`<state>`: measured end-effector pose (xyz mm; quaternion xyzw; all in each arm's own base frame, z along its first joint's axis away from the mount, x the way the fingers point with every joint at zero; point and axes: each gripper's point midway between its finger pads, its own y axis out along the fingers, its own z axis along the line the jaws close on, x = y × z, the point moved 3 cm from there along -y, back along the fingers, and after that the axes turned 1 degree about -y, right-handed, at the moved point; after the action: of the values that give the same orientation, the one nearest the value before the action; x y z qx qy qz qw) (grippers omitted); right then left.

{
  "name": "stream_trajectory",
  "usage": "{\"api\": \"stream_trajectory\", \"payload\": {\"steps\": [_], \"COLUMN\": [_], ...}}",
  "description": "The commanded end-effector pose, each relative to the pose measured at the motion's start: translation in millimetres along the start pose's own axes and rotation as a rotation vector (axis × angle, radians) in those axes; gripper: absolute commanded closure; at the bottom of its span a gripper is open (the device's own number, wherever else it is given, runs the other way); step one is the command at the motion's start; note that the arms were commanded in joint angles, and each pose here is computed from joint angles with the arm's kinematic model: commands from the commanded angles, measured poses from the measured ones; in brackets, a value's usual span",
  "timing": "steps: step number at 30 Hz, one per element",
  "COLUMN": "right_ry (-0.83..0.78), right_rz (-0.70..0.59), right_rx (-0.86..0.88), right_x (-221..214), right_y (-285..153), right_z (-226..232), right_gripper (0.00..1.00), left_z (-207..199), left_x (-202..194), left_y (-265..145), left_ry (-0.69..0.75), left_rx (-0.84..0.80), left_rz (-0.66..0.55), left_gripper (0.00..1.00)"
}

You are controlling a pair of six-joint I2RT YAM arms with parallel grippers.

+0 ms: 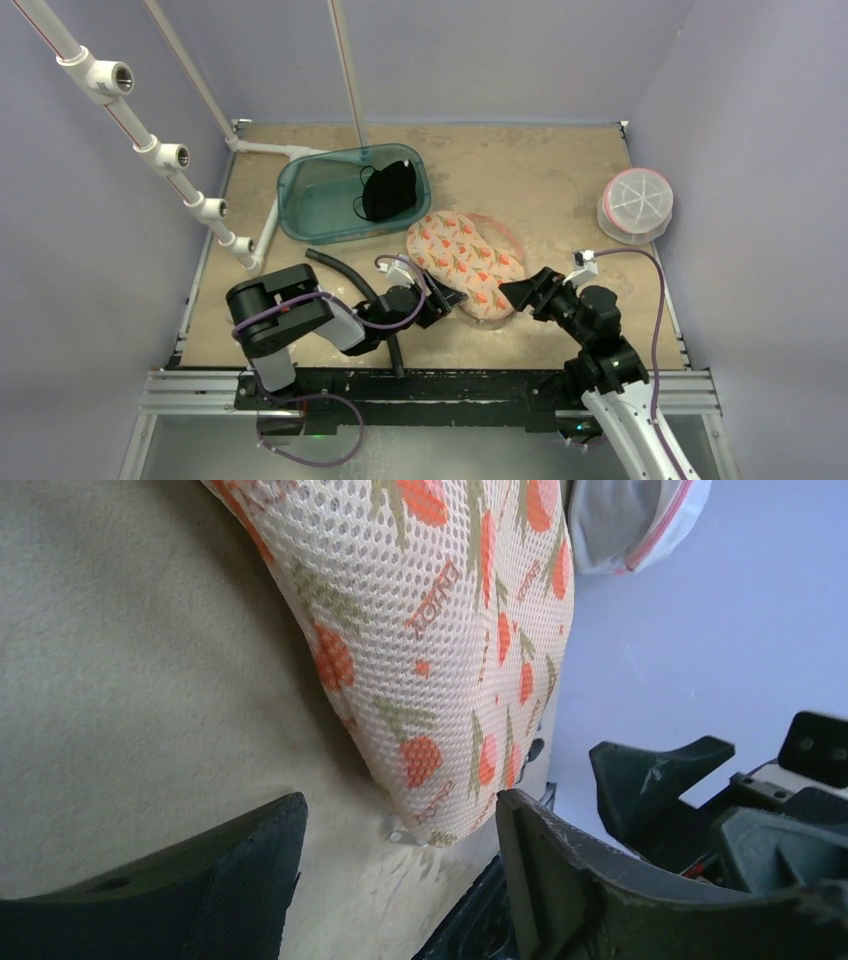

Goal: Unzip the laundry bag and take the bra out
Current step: Pick up the laundry bag at the center of the board.

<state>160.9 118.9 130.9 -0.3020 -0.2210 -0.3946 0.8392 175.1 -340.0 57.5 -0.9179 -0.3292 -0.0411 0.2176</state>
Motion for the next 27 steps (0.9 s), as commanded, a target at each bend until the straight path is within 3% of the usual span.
{"api": "stream_trajectory", "payload": {"steps": [1,7,15,17,22,27], "right_ry": [-0.022,-0.025,0.076,0.108,0.217,0.281], "right_rz": [-0.032,-0.029,-0.039,-0.044,-0.038,-0.008], "right_rx": [0.026,0.02,-0.131,-0.18,-0.254,-0.241], "right_x": [12,12,13,13,3,-10], "right_y": [-4,-4,0,-2,-6,5], "right_z": [12,12,-7,-13,-26,-33], "right_gripper": [0.2,0.19,0.16,0.15,0.14,0.14], "left_z": [-24,-27,-52,-58,-68,-81], "left_x": [7,12,42,53,74,75], "left_y": [14,0,-43,-62,-92,-108], "left_ry": [-0.126,-0.003,0.698,0.806,0.853,0.833], "left_rx": [-0.081,-0.089,0.259,0.314,0.318,0.207], "left_rz": [-0.043,-0.048,-0.134,-0.154,-0.223,-0.232], "left_gripper": [0.34,0.33,0.24,0.24,0.24,0.24]}}
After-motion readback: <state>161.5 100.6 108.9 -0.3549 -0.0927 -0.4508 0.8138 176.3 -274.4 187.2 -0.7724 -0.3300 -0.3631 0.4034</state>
